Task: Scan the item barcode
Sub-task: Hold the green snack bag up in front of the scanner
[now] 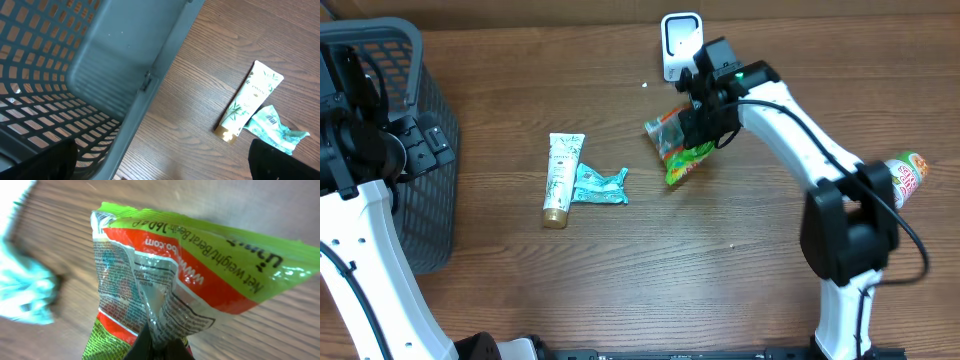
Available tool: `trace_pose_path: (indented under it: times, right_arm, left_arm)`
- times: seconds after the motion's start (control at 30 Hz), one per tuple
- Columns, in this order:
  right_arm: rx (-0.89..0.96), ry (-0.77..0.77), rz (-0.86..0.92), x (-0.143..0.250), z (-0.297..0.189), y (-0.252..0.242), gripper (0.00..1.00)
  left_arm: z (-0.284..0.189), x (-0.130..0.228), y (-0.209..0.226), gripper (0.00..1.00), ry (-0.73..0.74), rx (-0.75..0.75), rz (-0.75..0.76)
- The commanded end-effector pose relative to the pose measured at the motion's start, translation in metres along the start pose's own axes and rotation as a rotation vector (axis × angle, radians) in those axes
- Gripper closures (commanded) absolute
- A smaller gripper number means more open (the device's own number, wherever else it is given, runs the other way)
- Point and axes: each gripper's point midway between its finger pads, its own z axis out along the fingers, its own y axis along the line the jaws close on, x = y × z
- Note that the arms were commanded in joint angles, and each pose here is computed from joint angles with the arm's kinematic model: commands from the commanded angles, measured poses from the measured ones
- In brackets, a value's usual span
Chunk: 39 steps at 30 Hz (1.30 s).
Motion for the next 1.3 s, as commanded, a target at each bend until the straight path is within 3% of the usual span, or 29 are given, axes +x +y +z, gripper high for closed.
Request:
trace_pose_path:
  times: [0.0,0.3,0.6,0.9,1.1,1.27]
  right_arm:
    - [0.058,-0.158,-0.087,-0.024,-0.065,0.010,0.96]
    - [0.333,-0.191,-0.079,-0.026,-0.088,-0.015,0.96]
    - [0.881,-0.293,-0.035,-0.033,-0.135,-0.043,0.96]
    - [1.054,-0.448,-0.004,-0.056,-0.166,-0.040,0.96]
    - [1.133,-0.356,-0.318,-0.079,-0.177,-0.038,0.96]
    - [1.070,-0.426,-0.509,-0.116,-0.180,-0.032,0.96]
  left_arm:
    - [0.001,-0.001,0.000,0.00,0.000,0.002,0.014]
    - [0.001,-0.001,0.000,0.00,0.000,0.002,0.014]
    - [0.001,-0.001,0.000,0.00,0.000,0.002,0.014]
    - [0.001,-0.001,0.000,0.00,0.000,0.002,0.014]
    - [0.001,-0.001,0.000,0.00,0.000,0.002,0.014]
    - [0.001,-0.001,0.000,0.00,0.000,0.002,0.014]
